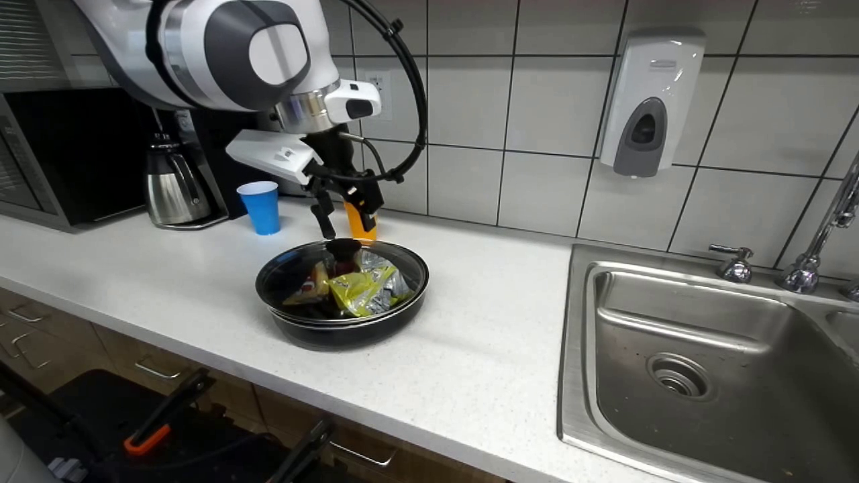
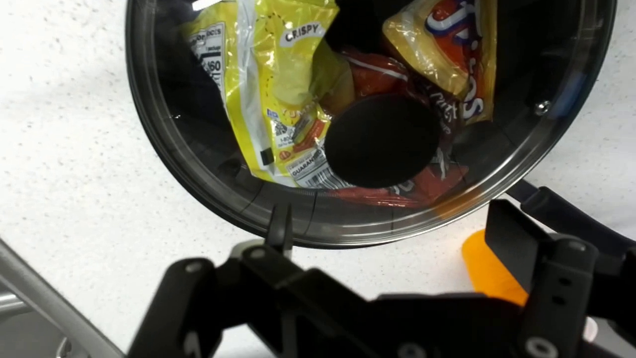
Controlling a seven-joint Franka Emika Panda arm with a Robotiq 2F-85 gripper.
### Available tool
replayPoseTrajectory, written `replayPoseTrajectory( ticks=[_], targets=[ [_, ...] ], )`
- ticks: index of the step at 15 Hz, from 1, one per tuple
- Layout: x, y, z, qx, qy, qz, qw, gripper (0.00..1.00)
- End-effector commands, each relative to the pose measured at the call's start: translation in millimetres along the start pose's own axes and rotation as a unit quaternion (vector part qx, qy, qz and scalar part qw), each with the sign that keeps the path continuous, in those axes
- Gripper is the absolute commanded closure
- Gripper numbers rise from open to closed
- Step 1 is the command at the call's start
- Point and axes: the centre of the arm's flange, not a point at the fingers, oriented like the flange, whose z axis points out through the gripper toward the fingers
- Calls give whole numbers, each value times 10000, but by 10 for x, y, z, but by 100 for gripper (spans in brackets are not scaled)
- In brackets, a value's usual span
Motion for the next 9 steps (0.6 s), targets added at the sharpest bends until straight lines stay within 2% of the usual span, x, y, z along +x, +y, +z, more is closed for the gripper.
replayPoseTrajectory(
  ticks=[1, 5, 9],
  targets=[
    [-206, -165, -319, 44, -9, -69, 10000, 0],
    [-270, -267, -481, 687, -381, -404, 9961, 0],
    [-397, -303, -473, 1327, -1032, -655, 9836, 0]
  ],
)
